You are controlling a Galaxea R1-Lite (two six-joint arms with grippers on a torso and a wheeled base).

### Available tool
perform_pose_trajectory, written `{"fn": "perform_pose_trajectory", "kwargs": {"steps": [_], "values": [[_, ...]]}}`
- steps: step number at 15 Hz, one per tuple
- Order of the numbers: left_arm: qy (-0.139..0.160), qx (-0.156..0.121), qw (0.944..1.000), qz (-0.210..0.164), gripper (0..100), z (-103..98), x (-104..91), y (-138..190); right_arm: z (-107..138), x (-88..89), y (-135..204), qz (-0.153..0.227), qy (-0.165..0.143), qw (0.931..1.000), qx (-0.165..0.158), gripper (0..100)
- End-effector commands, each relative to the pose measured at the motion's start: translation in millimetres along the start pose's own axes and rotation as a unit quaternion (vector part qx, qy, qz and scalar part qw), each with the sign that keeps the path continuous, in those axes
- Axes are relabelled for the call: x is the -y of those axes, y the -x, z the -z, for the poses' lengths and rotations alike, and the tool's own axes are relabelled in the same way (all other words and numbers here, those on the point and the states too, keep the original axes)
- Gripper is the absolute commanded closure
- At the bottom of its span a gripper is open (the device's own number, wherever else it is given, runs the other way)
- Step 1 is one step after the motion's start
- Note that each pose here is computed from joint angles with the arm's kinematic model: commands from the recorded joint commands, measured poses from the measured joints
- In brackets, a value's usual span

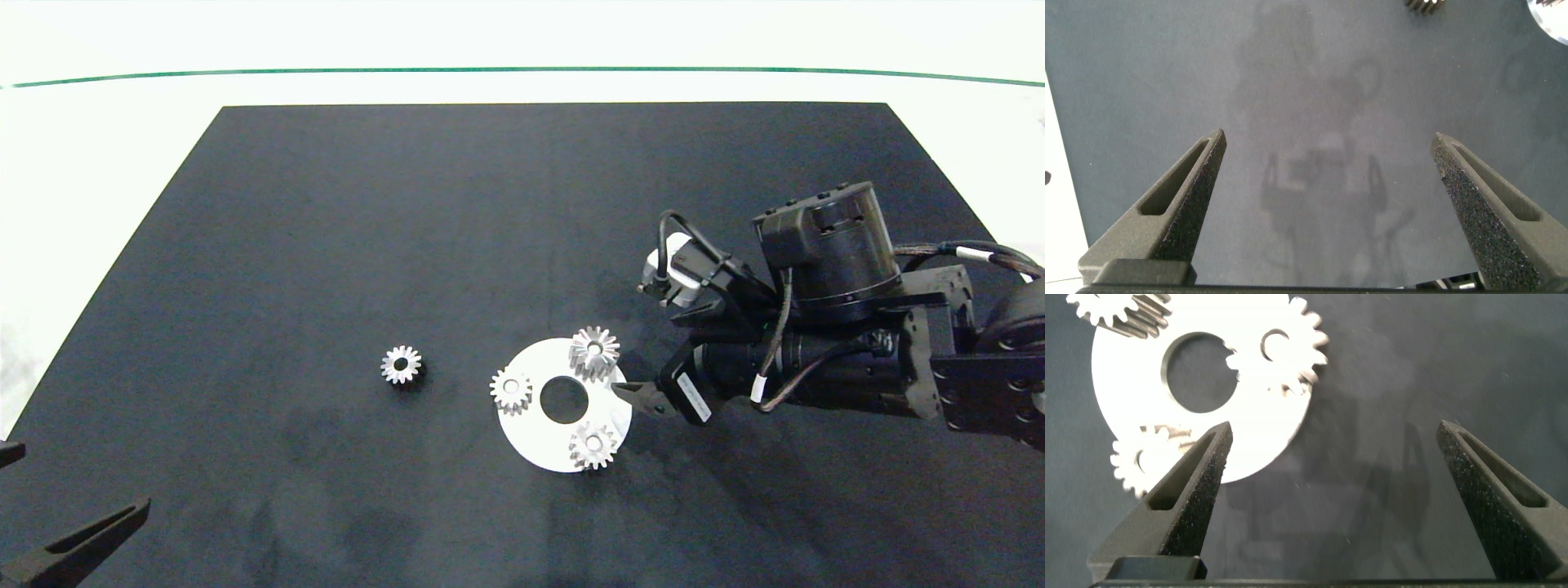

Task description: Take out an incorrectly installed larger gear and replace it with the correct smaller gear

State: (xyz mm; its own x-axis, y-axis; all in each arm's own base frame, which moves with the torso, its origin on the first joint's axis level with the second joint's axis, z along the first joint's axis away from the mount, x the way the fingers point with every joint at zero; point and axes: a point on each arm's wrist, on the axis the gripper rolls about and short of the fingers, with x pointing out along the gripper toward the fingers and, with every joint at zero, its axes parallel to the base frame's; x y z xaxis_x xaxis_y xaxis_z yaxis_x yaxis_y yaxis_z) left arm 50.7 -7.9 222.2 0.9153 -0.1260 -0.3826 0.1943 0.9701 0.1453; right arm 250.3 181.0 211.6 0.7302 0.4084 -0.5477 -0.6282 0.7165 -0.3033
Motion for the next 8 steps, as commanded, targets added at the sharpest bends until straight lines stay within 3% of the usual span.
{"fn": "perform_pose_trajectory", "kwargs": {"steps": [1,8], "values": [[-0.001,0.004,1.0,0.0,0,0.5,0.1,2.1,-3.3,-9.2,-14.4,-0.009,0.009,0.9999,-0.001,0],[-0.001,0.004,1.0,0.001,0,0.9,0.3,2.2,-16.1,-16.3,-41.3,0.0,0.01,0.9998,0.016,0]]}}
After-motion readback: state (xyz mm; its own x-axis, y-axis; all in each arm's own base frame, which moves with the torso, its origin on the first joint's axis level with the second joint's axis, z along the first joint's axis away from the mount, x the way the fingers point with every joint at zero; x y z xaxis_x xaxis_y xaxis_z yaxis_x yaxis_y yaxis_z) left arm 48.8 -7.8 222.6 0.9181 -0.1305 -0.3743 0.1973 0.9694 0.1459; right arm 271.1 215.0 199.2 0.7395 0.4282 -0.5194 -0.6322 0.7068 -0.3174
